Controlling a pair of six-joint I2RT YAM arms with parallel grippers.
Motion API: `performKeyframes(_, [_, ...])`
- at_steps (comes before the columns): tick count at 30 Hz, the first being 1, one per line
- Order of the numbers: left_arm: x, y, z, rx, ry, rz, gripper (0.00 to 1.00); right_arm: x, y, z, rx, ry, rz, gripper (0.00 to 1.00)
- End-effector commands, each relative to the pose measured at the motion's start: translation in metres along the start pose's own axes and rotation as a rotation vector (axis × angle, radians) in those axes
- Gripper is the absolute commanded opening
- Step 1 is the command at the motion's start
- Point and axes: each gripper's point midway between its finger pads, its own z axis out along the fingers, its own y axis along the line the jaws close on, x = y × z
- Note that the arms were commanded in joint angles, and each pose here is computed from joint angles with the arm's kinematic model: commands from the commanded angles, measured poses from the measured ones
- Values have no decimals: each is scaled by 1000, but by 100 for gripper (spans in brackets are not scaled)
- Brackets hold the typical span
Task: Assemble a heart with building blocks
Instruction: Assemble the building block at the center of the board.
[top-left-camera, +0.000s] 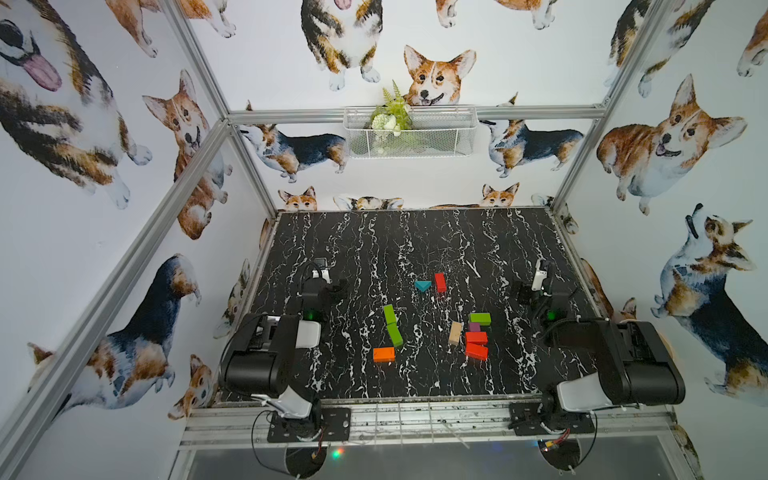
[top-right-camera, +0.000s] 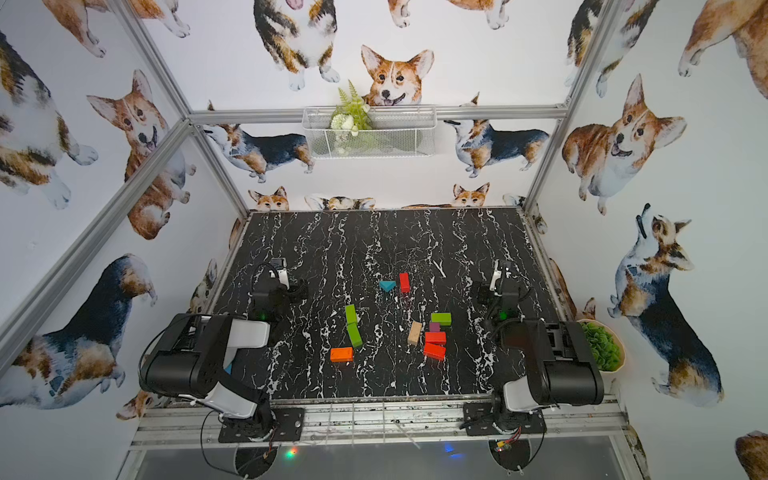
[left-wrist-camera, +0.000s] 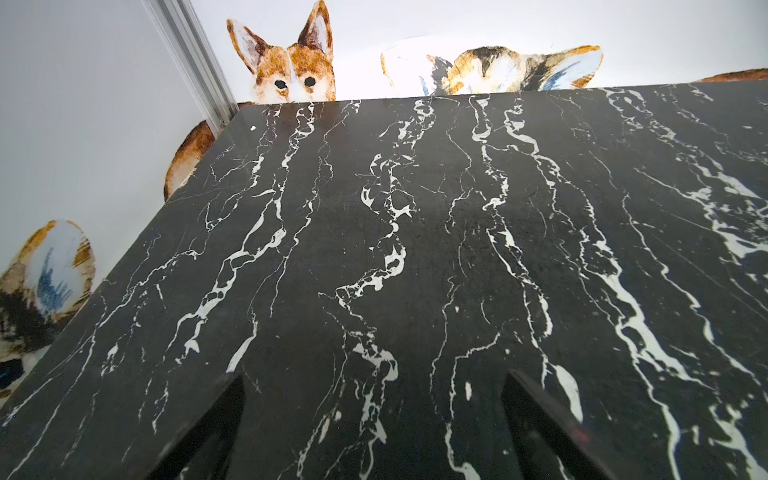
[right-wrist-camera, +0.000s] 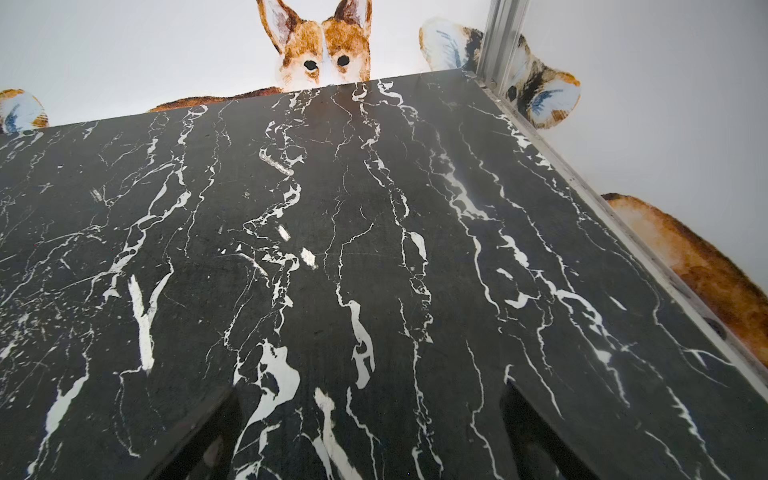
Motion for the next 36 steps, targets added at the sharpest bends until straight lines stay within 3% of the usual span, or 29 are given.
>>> performKeyframes(1, [-10, 0, 0, 5, -34, 5, 100, -14, 2, 0, -6, -53, -7, 100])
performKeyframes(36, [-10, -1, -1, -6, -35, 14, 100, -15, 2, 0, -6, -55, -8, 100])
